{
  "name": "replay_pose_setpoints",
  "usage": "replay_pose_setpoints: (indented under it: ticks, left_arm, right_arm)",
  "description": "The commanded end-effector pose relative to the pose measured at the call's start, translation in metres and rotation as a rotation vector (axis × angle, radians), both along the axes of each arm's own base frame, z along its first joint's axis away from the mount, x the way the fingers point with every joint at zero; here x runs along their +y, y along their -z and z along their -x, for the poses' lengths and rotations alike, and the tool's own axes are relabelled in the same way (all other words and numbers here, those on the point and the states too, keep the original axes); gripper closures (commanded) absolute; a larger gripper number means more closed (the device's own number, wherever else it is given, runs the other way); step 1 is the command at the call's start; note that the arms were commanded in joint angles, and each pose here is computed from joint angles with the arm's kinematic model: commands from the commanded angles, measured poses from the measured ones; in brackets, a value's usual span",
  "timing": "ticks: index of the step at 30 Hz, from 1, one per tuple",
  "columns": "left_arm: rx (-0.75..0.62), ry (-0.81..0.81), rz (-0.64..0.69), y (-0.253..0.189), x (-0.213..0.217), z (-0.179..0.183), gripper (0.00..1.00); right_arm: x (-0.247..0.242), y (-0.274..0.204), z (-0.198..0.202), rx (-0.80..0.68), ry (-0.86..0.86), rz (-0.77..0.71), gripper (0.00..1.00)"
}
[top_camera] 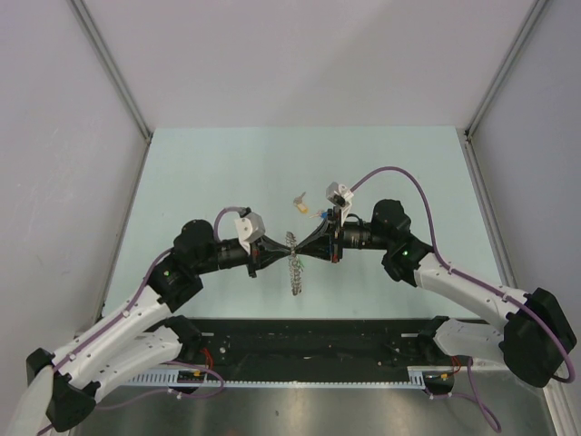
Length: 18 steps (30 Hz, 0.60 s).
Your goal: Put the keys on the keyring
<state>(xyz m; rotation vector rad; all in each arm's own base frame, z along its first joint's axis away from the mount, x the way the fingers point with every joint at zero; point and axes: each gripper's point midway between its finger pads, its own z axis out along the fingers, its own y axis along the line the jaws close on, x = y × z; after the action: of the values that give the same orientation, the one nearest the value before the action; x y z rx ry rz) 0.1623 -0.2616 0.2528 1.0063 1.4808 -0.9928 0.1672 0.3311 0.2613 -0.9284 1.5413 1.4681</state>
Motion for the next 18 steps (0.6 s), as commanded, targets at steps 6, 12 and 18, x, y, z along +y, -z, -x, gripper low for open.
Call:
replay_pose_setpoints:
  ticks: [6, 12, 18]
  left_arm:
    - [-0.104, 0.013, 0.129, -0.035, 0.0, 0.005, 0.99]
    - [-0.153, -0.007, 0.188, -0.048, 0.006, 0.007, 1.0]
    - [-0.164, -0.015, 0.199, -0.049, 0.008, 0.007, 0.99]
  right_arm:
    - [0.001, -0.005, 0.0, -0.036, -0.014, -0.006, 1.0]
    - [-0.001, 0.01, -0.008, -0.018, 0.014, 0.04, 1.0]
    - [0.0, 0.01, -0.006, 0.002, 0.008, 0.04, 1.0]
